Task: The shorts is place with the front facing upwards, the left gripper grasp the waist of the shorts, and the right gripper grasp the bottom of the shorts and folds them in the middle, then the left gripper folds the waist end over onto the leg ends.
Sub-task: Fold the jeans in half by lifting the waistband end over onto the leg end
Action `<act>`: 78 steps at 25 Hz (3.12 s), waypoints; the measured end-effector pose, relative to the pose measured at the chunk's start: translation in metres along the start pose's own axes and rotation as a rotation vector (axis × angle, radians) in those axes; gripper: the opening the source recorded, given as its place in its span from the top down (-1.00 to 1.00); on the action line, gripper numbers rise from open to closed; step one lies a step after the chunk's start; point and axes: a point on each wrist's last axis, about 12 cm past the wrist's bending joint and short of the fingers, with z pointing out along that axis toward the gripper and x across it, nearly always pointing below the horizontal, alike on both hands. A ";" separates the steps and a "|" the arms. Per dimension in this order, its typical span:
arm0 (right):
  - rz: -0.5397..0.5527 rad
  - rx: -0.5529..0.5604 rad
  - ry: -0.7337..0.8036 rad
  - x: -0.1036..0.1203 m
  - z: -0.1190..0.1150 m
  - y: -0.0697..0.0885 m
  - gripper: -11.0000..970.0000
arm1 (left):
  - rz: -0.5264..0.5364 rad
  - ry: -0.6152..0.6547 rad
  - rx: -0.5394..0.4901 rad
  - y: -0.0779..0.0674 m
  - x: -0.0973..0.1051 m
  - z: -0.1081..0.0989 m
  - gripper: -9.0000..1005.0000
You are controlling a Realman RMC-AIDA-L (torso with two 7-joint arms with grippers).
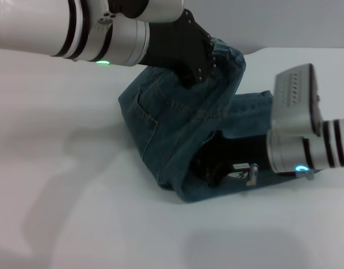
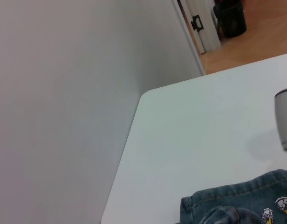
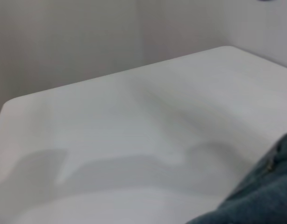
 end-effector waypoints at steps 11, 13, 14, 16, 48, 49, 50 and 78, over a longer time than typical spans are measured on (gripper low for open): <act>0.047 0.077 -0.033 0.019 -0.023 0.001 0.98 | -0.006 0.006 -0.009 0.001 0.003 -0.001 0.84; 0.048 0.093 -0.040 0.022 -0.026 0.000 0.98 | -0.007 0.007 -0.009 0.000 0.004 -0.001 0.84; 0.050 0.103 -0.045 0.024 -0.029 0.000 0.98 | -0.007 0.008 -0.008 0.000 0.004 -0.001 0.84; 0.054 0.127 -0.058 0.027 -0.034 -0.002 0.98 | -0.007 0.009 -0.007 0.000 0.004 -0.001 0.84; 0.267 0.641 -0.277 0.073 -0.137 -0.038 0.98 | 0.044 -0.045 0.029 -0.013 -0.015 0.018 0.84; 0.275 0.660 -0.294 0.074 -0.140 -0.038 0.98 | 0.047 -0.054 0.032 -0.015 -0.017 0.019 0.84; 0.280 0.680 -0.311 0.076 -0.143 -0.038 0.98 | 0.049 -0.058 0.034 -0.016 -0.018 0.020 0.84; 0.306 0.749 -0.366 0.088 -0.153 -0.036 0.98 | 0.069 -0.148 -0.073 -0.032 -0.026 0.044 0.83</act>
